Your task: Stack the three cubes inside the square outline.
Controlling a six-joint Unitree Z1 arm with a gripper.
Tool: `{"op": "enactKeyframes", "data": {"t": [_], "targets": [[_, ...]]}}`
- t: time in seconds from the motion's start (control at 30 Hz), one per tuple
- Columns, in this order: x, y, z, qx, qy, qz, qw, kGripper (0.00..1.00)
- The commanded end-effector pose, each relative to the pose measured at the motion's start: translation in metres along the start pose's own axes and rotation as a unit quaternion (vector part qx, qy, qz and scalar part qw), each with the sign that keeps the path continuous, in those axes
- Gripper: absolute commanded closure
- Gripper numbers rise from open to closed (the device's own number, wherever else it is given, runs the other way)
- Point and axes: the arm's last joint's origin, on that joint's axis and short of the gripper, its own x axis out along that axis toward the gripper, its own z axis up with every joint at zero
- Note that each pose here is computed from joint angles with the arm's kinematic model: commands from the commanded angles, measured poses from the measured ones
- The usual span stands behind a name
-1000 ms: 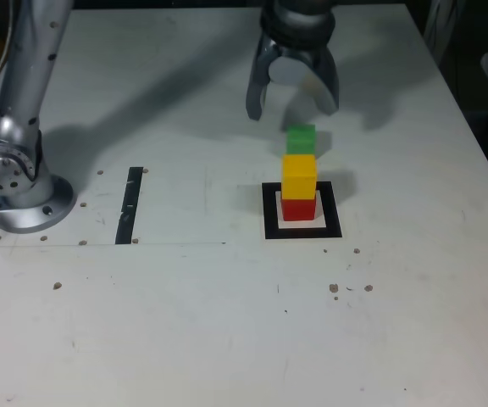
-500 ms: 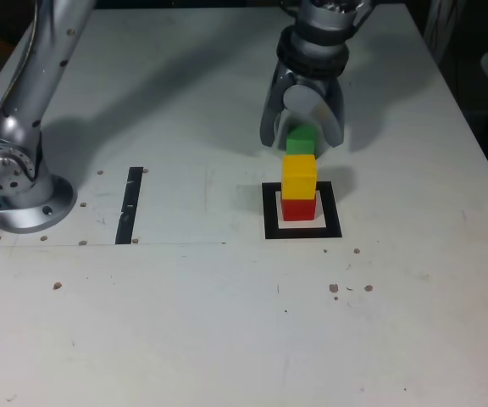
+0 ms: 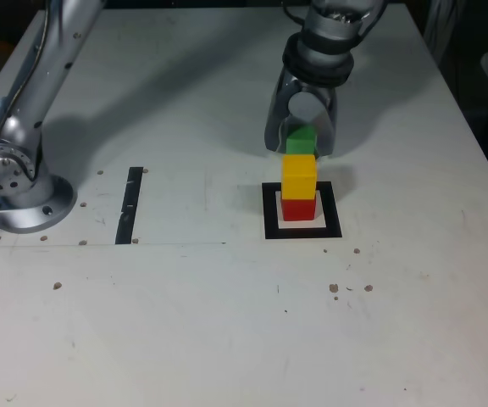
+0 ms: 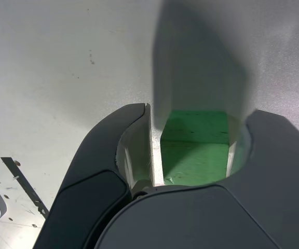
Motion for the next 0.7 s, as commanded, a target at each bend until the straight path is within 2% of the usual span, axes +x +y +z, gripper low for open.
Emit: {"op": "enactKeyframes", "data": {"t": [0.0,0.13,0.4,0.5,0.67], "targets": [[0.000,0.000,0.001,0.000,-0.001,0.001,1.0000,0.65],[-0.004,0.000,-0.001,0.000,-0.002,0.000,1.0000,0.70],[-0.020,0.000,-0.008,0.001,-0.001,-0.002,1.0000,0.71],[-0.042,-0.006,-0.017,0.005,-0.014,0.005,0.9999,0.71],[-0.093,-0.027,-0.043,0.009,-0.051,0.024,0.9984,0.71]]}}
